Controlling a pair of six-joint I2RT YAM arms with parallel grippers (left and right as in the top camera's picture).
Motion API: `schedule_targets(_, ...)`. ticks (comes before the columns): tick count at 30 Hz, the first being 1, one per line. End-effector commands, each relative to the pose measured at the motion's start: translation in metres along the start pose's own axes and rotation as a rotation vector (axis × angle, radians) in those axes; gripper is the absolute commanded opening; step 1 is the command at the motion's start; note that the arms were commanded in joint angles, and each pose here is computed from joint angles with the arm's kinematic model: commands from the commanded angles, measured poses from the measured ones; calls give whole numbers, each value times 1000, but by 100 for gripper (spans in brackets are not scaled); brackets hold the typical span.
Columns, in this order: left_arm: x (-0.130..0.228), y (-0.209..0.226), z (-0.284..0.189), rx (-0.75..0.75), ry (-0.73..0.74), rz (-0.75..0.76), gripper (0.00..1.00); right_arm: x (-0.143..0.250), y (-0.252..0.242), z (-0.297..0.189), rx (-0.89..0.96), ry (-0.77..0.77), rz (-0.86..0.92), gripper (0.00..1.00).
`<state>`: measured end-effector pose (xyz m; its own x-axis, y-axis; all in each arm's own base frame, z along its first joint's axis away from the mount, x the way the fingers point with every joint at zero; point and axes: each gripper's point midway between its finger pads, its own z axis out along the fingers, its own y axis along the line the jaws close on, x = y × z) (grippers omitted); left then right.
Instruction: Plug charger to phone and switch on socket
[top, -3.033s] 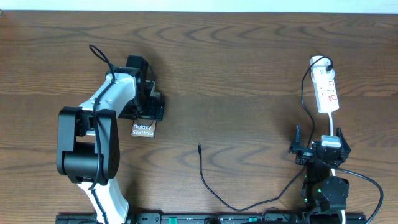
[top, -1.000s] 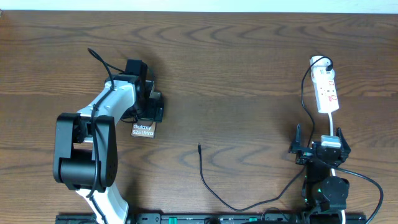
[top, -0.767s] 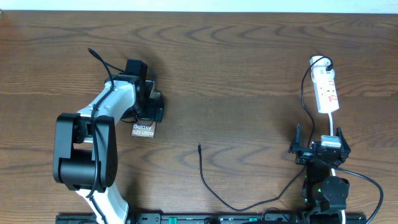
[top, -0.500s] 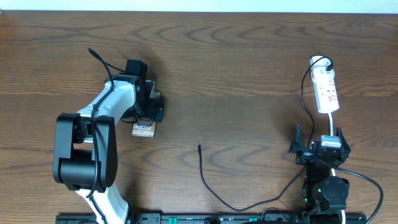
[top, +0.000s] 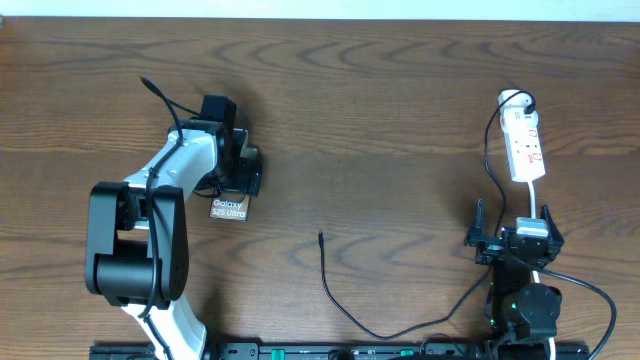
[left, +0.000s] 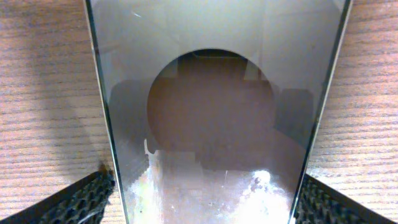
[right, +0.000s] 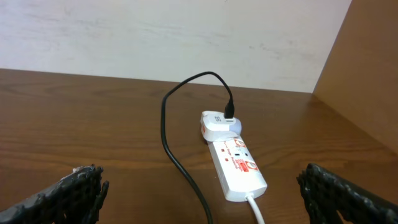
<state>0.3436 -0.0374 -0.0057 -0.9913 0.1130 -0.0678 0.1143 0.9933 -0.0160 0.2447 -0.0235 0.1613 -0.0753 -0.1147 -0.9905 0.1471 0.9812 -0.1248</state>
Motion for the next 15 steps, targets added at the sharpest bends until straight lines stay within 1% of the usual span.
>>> schedule_targets(1, 28, -2, 28, 19, 106, 7, 88, 1, 1, 0, -3, 2, -8, 99)
schedule_targets(15, 28, -2, 28, 19, 106, 7, 85, 1, 1, 0, -3, 2, -8, 99)
